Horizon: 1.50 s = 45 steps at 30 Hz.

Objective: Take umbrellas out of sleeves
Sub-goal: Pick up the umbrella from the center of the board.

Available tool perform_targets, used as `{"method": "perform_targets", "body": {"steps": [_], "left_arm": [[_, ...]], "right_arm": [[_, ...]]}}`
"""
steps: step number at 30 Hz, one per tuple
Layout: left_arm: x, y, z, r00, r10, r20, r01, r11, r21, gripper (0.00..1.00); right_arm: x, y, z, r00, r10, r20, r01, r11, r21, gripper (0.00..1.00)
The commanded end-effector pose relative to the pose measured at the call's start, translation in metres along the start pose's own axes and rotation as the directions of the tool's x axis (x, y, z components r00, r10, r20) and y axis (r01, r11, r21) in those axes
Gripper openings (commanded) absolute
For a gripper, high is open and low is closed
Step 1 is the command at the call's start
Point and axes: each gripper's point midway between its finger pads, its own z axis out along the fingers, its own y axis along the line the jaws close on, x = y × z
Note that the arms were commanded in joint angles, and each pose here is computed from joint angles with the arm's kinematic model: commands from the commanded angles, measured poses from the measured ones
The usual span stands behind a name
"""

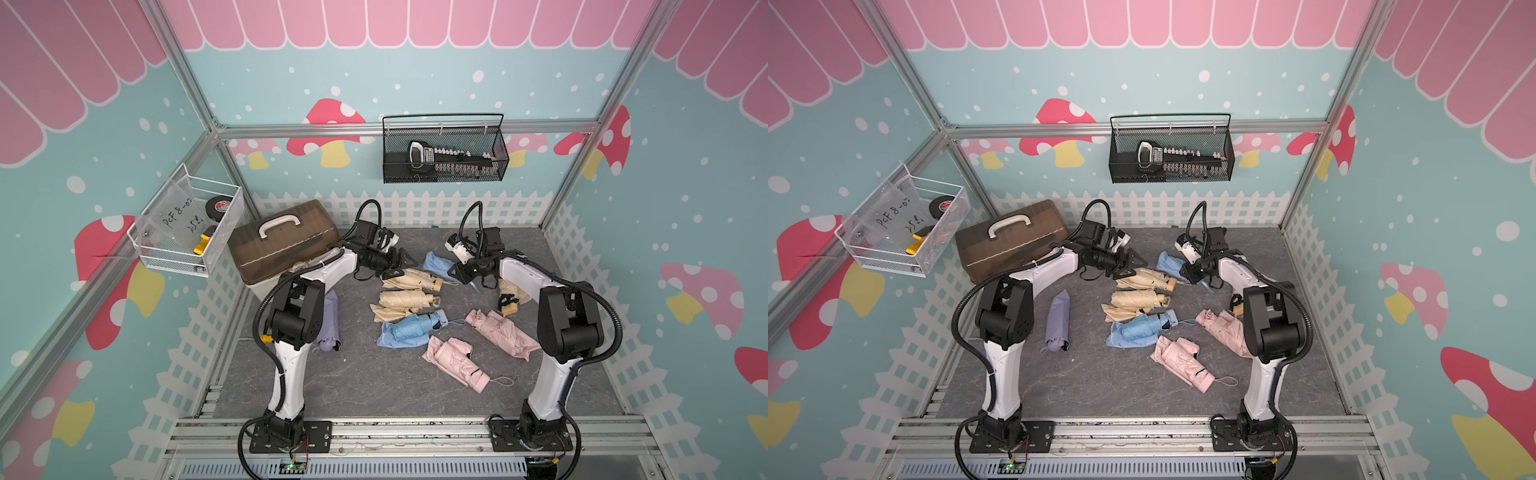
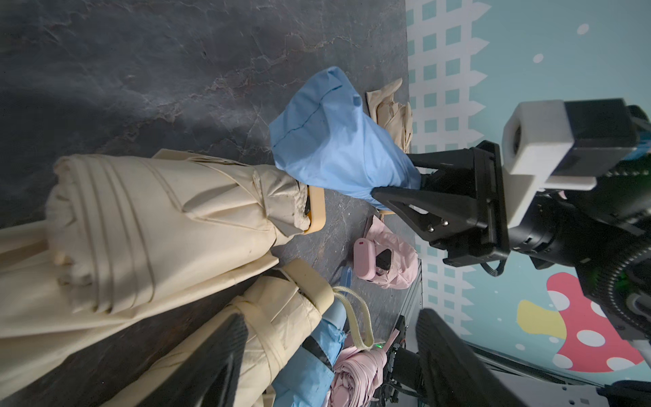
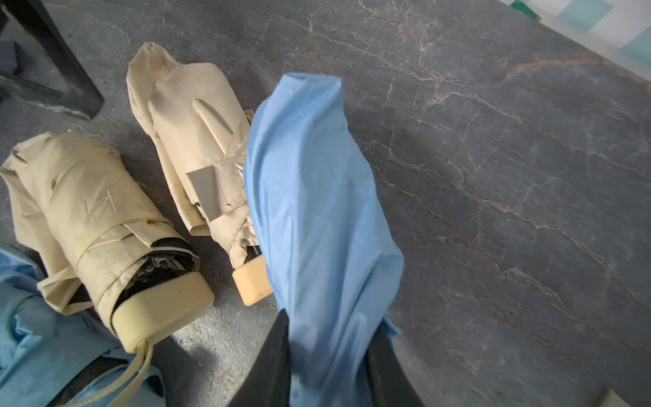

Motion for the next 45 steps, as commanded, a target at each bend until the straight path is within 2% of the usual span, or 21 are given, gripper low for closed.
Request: {"method": "perform_targets", "body": {"steps": [1, 6, 11, 13, 20, 27, 32, 35, 39, 43, 44, 45], "left_arm": [[-0.007, -0.01, 0.001, 1.0, 0.011, 0.004, -0.011, 1.0, 0.028, 0.76], [-0.013, -0.011, -0.005, 1.0, 0.016, 0.023, -0.017, 0.999, 0.029, 0.77], [-0.022, -0.023, -0.009, 0.999, 0.01, 0.046, -0.014, 0.996, 0.086, 0.78], [-0.024, -0.028, -0.01, 0.999, 0.003, 0.05, -0.008, 0.994, 0.105, 0.87], [-0.025, -0.033, -0.01, 0.998, -0.004, 0.057, -0.003, 0.992, 0.123, 0.93], [-0.025, -0.045, -0.007, 0.998, -0.001, 0.062, -0.008, 0.988, 0.156, 0.93], [-0.018, -0.045, -0.004, 0.999, -0.017, 0.037, 0.01, 0.986, 0.166, 0.88], [-0.013, -0.045, -0.001, 0.999, -0.031, 0.013, 0.029, 0.983, 0.179, 0.74], [-0.008, -0.045, 0.001, 0.999, -0.049, -0.016, 0.051, 0.98, 0.194, 0.4], [-0.006, -0.041, 0.003, 0.997, -0.07, -0.034, 0.075, 0.977, 0.199, 0.15], [-0.006, -0.041, 0.003, 0.997, -0.073, -0.036, 0.078, 0.977, 0.201, 0.09], [-0.006, -0.039, 0.003, 0.996, -0.079, -0.039, 0.085, 0.976, 0.2, 0.02]], "right_arm": [[-0.028, 0.006, -0.01, 0.992, 0.027, 0.123, -0.02, 0.998, -0.056, 0.0], [-0.039, 0.015, -0.019, 0.978, 0.046, 0.203, -0.023, 0.993, -0.114, 0.0], [-0.048, 0.034, -0.033, 0.968, 0.029, 0.248, 0.019, 0.982, -0.19, 0.0], [-0.05, 0.043, -0.039, 0.965, 0.021, 0.262, 0.036, 0.977, -0.211, 0.0], [-0.056, 0.076, -0.053, 0.959, -0.016, 0.283, 0.098, 0.956, -0.277, 0.0], [-0.058, 0.105, -0.058, 0.957, -0.06, 0.283, 0.153, 0.936, -0.317, 0.0], [-0.059, 0.11, -0.058, 0.956, -0.073, 0.286, 0.167, 0.933, -0.32, 0.0], [-0.061, 0.113, -0.057, 0.955, -0.078, 0.288, 0.174, 0.93, -0.324, 0.0], [-0.061, 0.112, -0.053, 0.957, -0.077, 0.279, 0.168, 0.933, -0.317, 0.0], [-0.059, 0.11, -0.05, 0.961, -0.068, 0.269, 0.155, 0.936, -0.316, 0.0], [-0.06, 0.109, -0.05, 0.962, -0.062, 0.267, 0.148, 0.937, -0.315, 0.01], [-0.061, 0.108, -0.049, 0.964, -0.048, 0.263, 0.133, 0.94, -0.314, 0.08]]}}
